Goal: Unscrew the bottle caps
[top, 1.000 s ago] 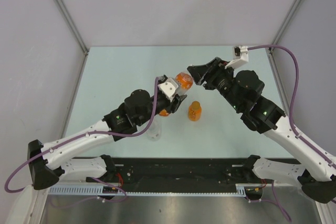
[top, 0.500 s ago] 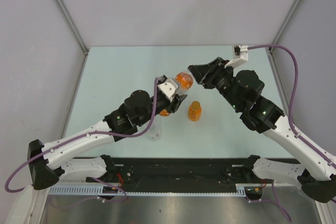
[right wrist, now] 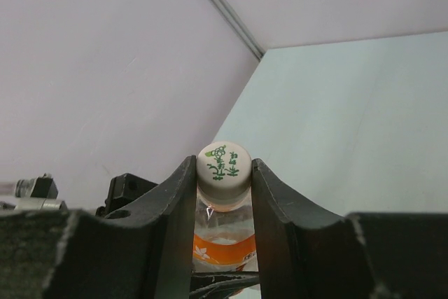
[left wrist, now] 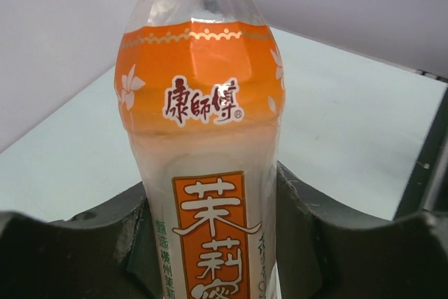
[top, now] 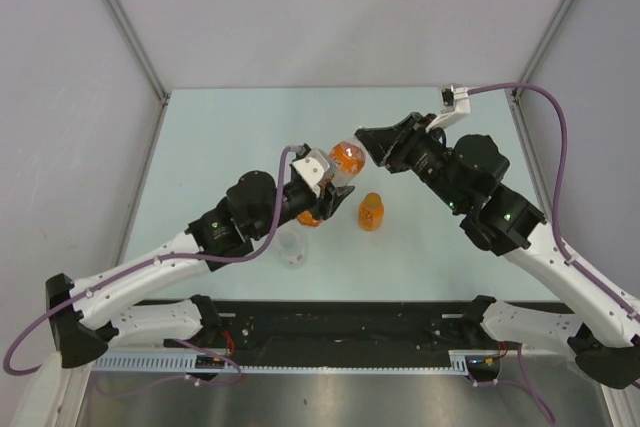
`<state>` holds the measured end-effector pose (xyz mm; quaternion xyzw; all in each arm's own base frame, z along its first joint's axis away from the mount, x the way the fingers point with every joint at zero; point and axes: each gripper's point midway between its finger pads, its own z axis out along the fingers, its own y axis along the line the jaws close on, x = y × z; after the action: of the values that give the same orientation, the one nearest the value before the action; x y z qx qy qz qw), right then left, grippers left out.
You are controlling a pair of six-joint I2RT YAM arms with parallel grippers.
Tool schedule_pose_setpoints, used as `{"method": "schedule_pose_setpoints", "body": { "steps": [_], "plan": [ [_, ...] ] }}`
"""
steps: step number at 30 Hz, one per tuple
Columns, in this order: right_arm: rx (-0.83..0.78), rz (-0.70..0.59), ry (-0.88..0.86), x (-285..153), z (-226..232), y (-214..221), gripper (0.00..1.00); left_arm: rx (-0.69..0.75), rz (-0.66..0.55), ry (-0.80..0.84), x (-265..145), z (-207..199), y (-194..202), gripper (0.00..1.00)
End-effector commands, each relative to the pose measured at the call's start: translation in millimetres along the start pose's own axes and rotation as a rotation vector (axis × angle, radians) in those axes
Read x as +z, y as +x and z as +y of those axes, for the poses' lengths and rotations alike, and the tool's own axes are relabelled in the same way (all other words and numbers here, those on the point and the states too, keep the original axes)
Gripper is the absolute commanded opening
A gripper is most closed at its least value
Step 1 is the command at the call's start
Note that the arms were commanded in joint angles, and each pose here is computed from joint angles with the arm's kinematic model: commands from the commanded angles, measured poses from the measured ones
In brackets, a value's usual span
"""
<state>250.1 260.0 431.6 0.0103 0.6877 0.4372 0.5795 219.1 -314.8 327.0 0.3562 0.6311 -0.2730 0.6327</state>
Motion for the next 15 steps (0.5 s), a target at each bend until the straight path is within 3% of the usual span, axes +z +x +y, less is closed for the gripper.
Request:
{"method": "schedule_pose_setpoints", "body": {
  "steps": [1, 8, 15],
  "plan": [
    [-0.089, 0.002, -0.159, -10.1, 27.6, -10.6, 0.0, -0.046, -0.154, 0.336, -26.6, -58.2, -53.4, 0.0],
    [-0.176, 0.001, -0.345, -30.6, 44.3, -16.8, 0.0, -0.169, -0.234, 0.639, -62.7, -80.9, -84.4, 0.0],
    [-0.254, 0.081, -0.57, -50.2, 70.5, -3.0, 0.0, -0.225, -0.234, 0.878, -87.2, -95.2, -102.0, 0.0]
  ]
}}
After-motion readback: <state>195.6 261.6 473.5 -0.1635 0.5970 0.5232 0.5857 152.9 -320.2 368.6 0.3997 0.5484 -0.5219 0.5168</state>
